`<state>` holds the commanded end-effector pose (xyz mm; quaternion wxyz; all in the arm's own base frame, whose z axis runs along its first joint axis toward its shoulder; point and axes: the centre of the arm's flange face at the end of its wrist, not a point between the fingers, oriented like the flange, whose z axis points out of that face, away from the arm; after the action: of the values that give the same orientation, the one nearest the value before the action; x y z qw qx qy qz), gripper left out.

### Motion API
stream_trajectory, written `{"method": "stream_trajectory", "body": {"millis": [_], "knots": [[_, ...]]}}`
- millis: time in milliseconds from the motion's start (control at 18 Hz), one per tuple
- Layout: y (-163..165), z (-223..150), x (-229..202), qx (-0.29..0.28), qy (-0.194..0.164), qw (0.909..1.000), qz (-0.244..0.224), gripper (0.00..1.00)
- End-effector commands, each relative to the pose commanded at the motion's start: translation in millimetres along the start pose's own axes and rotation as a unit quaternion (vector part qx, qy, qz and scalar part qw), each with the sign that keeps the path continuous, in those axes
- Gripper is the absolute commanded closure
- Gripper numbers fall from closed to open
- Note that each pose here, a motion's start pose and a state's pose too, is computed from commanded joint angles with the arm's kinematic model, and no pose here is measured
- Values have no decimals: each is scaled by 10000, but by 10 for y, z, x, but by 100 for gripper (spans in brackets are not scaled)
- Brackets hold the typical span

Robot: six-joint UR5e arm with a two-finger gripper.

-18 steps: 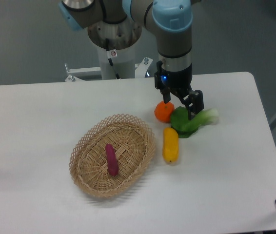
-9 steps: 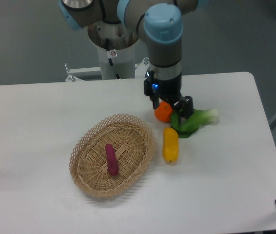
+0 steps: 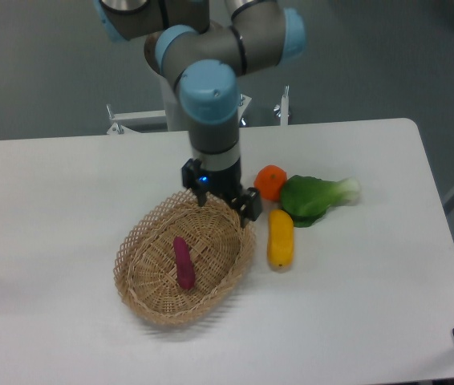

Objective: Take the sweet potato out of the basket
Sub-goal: 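Move the gripper over the basket and lower toward the purple sweet potato, then close the gripper around the purple sweet potato in the basket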

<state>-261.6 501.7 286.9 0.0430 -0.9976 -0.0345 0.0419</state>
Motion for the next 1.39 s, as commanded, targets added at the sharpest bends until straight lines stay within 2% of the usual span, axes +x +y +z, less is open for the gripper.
{"method": "stream_trajectory", "body": {"millis": [222,444,611,1333,1389], "knots": [[-265,321,105,268,-182,9992,-246,0],[-317,453,182,221,-118,9994,-231,0],[-386,611,191,219,-121,9987,-438,0],[-454,852,317,106,-122,9993,-332,0],[-459,856,314,106,-122,9993,-339,4]]}}
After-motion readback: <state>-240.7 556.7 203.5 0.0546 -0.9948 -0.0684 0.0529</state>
